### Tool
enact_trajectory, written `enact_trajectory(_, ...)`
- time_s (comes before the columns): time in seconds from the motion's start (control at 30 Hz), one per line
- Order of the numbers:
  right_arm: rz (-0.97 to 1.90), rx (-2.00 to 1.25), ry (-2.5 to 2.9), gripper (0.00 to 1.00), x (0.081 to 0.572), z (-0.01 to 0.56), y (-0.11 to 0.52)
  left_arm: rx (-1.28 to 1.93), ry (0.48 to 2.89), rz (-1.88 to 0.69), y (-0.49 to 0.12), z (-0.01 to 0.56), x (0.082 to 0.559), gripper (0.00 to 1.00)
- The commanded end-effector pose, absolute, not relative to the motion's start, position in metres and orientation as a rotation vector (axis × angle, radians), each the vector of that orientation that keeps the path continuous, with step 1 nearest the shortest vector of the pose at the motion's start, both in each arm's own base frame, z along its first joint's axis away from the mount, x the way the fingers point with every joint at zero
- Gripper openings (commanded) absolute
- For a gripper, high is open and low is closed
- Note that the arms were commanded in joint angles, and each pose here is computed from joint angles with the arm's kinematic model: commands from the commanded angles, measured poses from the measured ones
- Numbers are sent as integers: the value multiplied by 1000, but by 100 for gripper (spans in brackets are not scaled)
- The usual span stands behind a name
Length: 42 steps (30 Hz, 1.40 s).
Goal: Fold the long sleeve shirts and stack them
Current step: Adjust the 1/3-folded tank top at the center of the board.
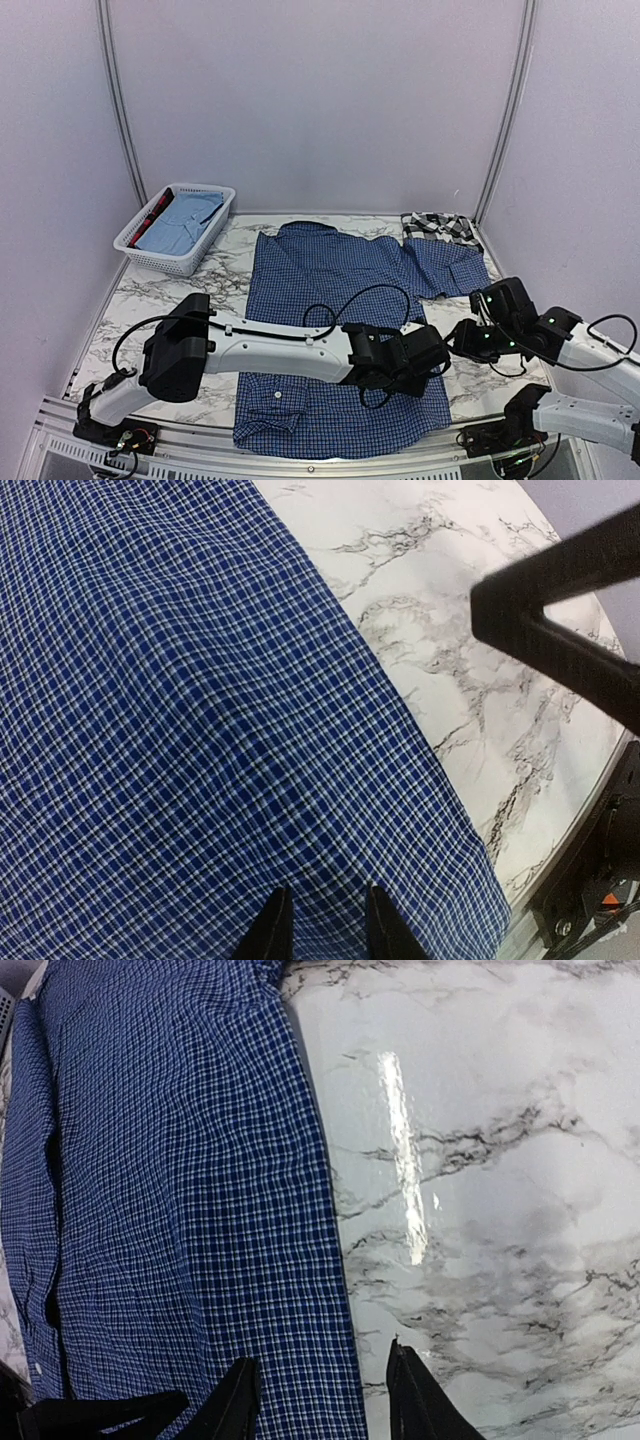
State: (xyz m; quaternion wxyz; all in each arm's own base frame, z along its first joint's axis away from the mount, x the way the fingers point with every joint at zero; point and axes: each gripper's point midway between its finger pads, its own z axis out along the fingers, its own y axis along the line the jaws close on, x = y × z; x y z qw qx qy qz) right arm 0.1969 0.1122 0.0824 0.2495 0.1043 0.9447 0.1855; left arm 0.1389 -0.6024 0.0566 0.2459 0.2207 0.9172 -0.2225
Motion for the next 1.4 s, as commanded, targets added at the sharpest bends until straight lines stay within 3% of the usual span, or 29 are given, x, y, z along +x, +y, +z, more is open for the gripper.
enact_trajectory(0.0,450,398,2633,39,173,66,102,569,2481,-639,-599,84,142,25)
enact_trajectory(0.53,304,299,2801,35,130,22,119,565,2524,-608,-585,61,155,25)
enact_trajectory(0.97,264,245,2831,27,129,14,126,570,2534,-642,-590,55,153,25)
enact_trajectory(1.27,254,234,2830,0,130,13,127,573,2541,-663,-591,55,150,25)
enact_trajectory(1.37,230,233,2796,0,137,27,125,576,2535,-672,-592,60,150,25)
